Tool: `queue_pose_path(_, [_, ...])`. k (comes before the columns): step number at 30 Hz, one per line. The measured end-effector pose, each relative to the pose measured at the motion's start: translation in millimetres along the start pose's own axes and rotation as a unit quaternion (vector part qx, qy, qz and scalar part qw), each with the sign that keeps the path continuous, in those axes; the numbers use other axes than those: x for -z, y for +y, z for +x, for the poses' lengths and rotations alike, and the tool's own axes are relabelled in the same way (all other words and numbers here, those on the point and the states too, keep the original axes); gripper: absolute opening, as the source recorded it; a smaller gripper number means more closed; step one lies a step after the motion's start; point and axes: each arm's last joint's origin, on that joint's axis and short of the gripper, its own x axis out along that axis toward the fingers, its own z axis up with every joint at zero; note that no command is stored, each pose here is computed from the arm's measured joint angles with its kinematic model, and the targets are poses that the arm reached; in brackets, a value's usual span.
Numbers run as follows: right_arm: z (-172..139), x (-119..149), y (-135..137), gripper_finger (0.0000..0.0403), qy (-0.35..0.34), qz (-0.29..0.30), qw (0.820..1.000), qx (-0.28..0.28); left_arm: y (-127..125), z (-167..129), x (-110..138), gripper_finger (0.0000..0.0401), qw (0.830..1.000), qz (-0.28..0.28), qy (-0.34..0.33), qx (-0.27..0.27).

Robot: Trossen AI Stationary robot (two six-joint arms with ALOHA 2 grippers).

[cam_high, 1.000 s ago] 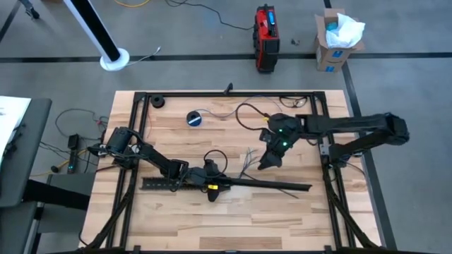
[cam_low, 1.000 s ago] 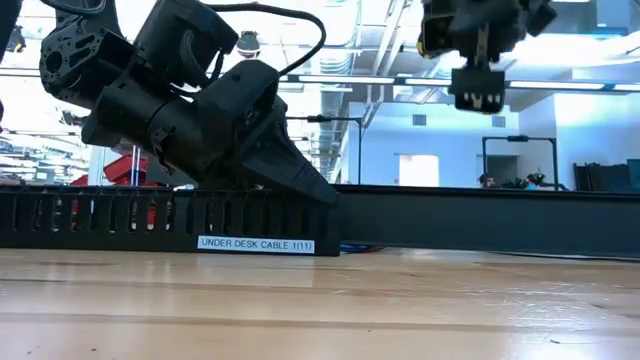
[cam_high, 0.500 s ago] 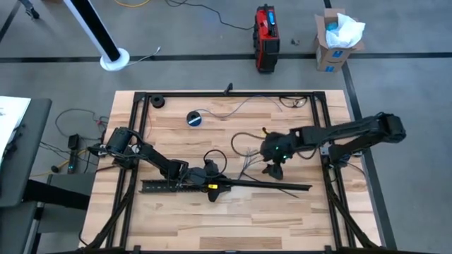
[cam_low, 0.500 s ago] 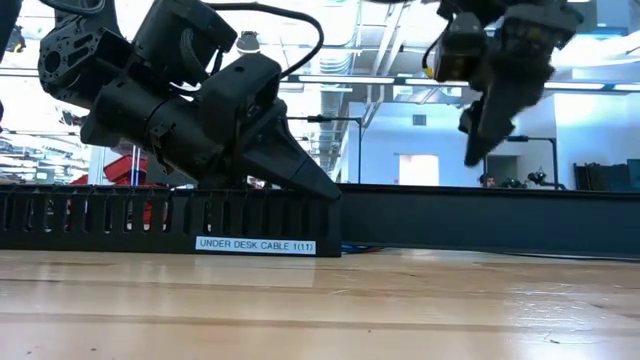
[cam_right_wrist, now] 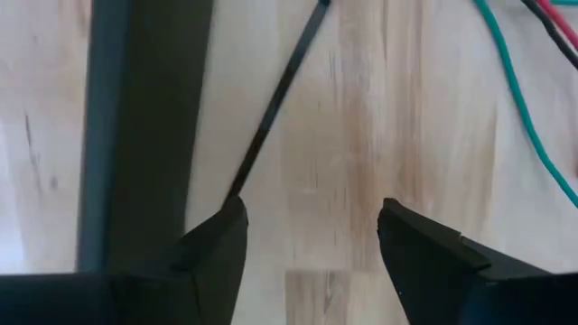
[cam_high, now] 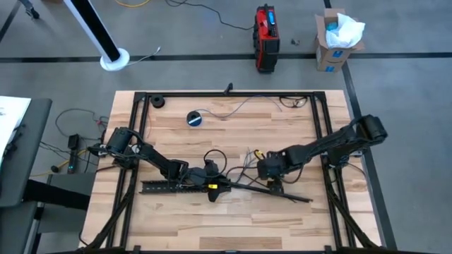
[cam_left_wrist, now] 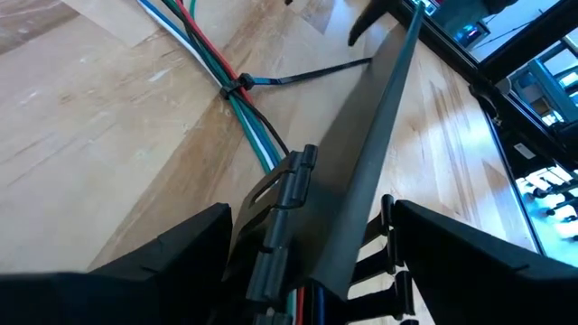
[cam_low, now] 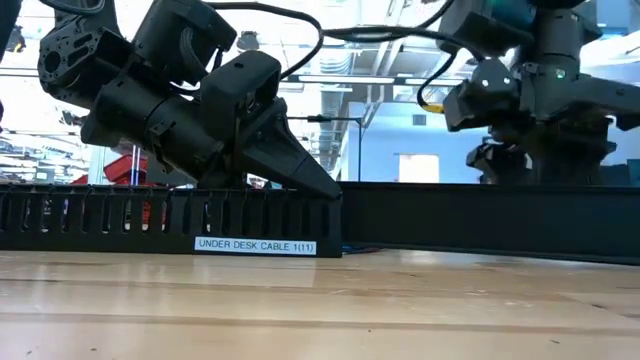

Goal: Ziptie cables
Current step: Close the black cable duct with the black cable duct cover

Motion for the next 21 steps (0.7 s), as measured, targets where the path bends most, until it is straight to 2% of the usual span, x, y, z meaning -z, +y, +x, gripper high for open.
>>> queue_pose_path(4, [-23.1, -3.0, 2.1, 0.0217, -0.002, 0.003, 1.0, -0.004, -0.1, 0.0, 0.0, 0.0297, 1.0, 0.0, 0.001, 0.001])
queue_pose_path(7, [-53.0, -11.0, 7.0, 0.0213, -0.068, 0.006, 0.997, -0.027, -0.1, 0.0, 0.0, 0.0297, 1.0, 0.0, 0.001, 0.001])
queue_pose_path(10, [-65.7, -16.1, 13.4, 0.0212, -0.122, 0.019, 0.991, -0.048, -0.1, 0.0, -0.2, 0.0297, 1.0, 0.0, -0.001, 0.0])
queue_pose_path(12, [-62.7, -16.4, 17.3, 0.0212, -0.121, 0.015, 0.991, -0.047, 0.5, 0.2, -0.8, 0.0297, 1.0, -0.001, -0.003, -0.001])
queue_pose_path(18, [-32.0, -15.7, 22.3, 0.0212, -0.061, 0.001, 0.998, -0.023, 0.7, 0.2, -0.9, 0.0297, 1.0, -0.001, -0.003, -0.002])
queue_pose_path(21, [-17.3, -17.9, 24.9, 0.0212, -0.042, -0.005, 0.998, -0.038, 0.7, 0.2, -1.0, 0.0297, 1.0, -0.001, -0.003, -0.002])
